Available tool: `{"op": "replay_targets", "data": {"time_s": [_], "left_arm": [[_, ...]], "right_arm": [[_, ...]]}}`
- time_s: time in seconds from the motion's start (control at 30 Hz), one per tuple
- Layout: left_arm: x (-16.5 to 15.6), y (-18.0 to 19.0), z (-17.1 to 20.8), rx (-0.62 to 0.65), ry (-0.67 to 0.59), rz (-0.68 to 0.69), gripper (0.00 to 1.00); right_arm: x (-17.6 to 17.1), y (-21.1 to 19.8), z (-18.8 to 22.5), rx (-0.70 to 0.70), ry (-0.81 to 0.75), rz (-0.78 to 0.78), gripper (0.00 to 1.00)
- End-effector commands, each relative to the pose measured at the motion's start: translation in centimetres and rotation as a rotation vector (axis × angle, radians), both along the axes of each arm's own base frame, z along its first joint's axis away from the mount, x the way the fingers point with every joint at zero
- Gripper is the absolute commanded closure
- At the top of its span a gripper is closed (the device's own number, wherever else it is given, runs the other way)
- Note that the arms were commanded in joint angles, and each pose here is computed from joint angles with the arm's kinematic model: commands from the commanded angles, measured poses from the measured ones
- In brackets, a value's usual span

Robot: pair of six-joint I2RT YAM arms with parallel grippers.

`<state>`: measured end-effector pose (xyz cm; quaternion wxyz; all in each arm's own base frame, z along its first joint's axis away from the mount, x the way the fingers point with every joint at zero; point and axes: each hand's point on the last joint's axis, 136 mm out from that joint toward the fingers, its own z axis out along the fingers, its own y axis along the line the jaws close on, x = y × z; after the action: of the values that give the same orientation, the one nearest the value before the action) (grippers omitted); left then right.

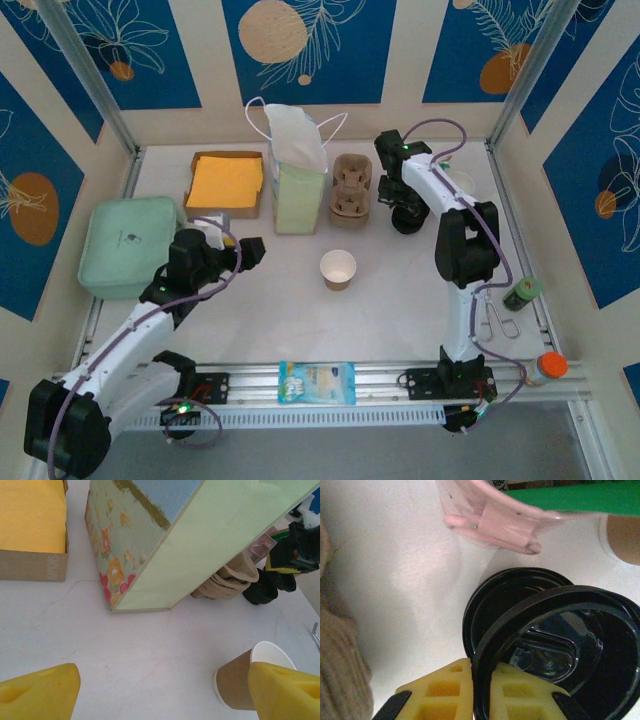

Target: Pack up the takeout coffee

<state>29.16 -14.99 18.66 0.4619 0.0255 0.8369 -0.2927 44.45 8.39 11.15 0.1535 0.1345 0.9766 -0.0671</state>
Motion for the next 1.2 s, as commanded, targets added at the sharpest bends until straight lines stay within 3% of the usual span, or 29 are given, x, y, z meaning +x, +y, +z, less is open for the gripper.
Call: {"op": "replay_targets", "data": {"time_s": [0.0, 0.17, 0.47, 0.63, 0.73, 0.93, 1.17], "left_arm": [[-0.4, -0.1, 0.8, 0.005, -0.024, -0.011, 0.13], [-0.7, -0.3, 1.9, -0.022, -0.039, -0.020, 0.13], [-1.4, -2.1, 6.4, -0.176, -0.069, -0.094, 0.13], [-1.8, -4.4, 11.2, -0.378, -0.071, -0.197, 0.13], [-1.9, -5.8, 15.0, -0.536, -0.088, -0.276, 0.13], [-2.0, -7.2, 22.4, -0.792, -0.151, -0.401, 0.17], [-2.9, -9.6, 29.3, -0.994, -0.222, -0.555, 0.23]], "right_arm": [[-1.3, 0.2, 3.0, 0.008, -0.051, 0.007, 0.90], [-2.8, 2.0, 6.6, 0.131, -0.144, 0.065, 0.91], [-7.8, 9.3, 18.7, 0.663, -0.439, 0.369, 0.93], [-12.8, 13.5, 27.2, 1.033, -0.569, 0.607, 0.93], [-15.8, 14.9, 31.8, 1.184, -0.640, 0.747, 0.93], [-20.8, 15.9, 39.2, 1.399, -0.746, 0.965, 0.93], [-25.8, 18.4, 45.0, 1.573, -0.798, 1.175, 0.93]]}}
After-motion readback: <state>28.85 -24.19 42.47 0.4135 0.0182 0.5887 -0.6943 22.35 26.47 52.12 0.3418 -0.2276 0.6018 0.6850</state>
